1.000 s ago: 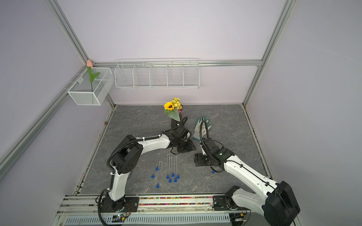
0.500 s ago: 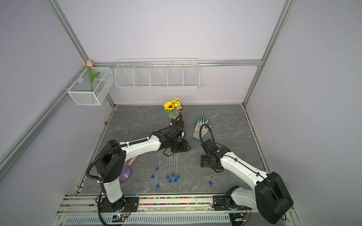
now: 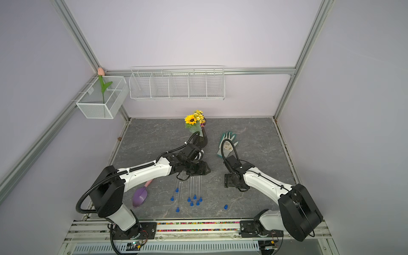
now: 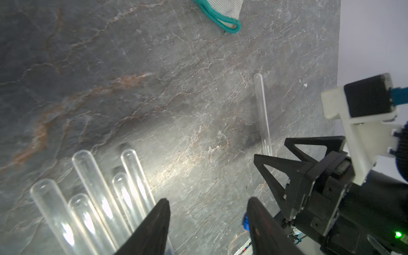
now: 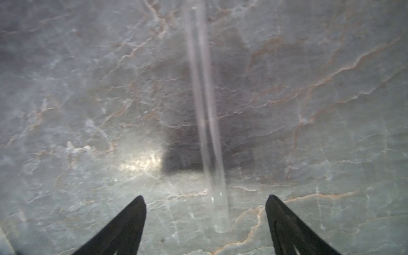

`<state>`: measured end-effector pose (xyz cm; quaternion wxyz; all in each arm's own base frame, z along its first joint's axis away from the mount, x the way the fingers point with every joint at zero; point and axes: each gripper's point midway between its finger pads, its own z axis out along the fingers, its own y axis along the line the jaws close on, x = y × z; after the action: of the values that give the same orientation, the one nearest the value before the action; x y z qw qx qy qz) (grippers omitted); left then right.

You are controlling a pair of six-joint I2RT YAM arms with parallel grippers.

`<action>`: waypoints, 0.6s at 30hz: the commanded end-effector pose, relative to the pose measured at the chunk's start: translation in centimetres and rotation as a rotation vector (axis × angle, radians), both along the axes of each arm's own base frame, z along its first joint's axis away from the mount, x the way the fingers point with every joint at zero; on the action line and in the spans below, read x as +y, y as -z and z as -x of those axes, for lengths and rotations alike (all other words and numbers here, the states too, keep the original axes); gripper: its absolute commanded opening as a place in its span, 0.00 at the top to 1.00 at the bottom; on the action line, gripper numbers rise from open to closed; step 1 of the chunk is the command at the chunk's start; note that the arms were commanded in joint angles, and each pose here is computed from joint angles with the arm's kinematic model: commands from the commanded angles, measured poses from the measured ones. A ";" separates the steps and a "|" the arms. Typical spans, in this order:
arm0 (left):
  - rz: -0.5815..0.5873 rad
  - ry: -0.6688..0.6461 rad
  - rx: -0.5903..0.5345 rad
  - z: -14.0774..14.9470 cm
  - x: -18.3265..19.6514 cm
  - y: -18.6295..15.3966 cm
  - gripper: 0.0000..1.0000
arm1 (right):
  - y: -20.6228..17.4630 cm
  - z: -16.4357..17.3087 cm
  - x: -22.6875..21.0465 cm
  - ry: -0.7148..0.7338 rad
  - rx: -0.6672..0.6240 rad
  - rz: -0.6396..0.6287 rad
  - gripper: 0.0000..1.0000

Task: Remove stoppers from test tubes
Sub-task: Pick up the test tube at the center of the board.

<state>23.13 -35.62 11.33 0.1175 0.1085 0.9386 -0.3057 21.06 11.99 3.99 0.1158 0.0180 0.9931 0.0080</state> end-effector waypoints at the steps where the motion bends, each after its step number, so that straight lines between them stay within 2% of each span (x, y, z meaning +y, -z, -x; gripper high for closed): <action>1: -0.010 0.006 -0.058 0.4 1.4 -1.5 0.40 | -2.0 -0.7 2.5 -0.106 -0.076 -0.047 0.13; 7: -0.036 -0.036 -0.134 1.5 5.0 -3.3 0.33 | -2.9 0.8 7.3 -0.276 -0.060 -0.114 0.15; 12: -0.111 -0.152 -0.185 2.2 10.2 -3.9 0.28 | -2.7 1.5 11.2 -0.347 -0.034 -0.175 0.21; 14: -0.125 -0.195 -0.209 2.5 12.4 -4.1 0.25 | -3.0 1.3 13.3 -0.372 -0.039 -0.202 0.25; 18: -0.082 -0.290 -0.245 2.8 15.9 -4.7 0.22 | -1.8 1.5 15.9 -0.417 -0.005 -0.201 0.34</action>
<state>20.41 -22.88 16.80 0.2545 0.0493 0.9289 -0.2646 19.45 25.66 5.68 0.1141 -0.1668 0.9734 0.1079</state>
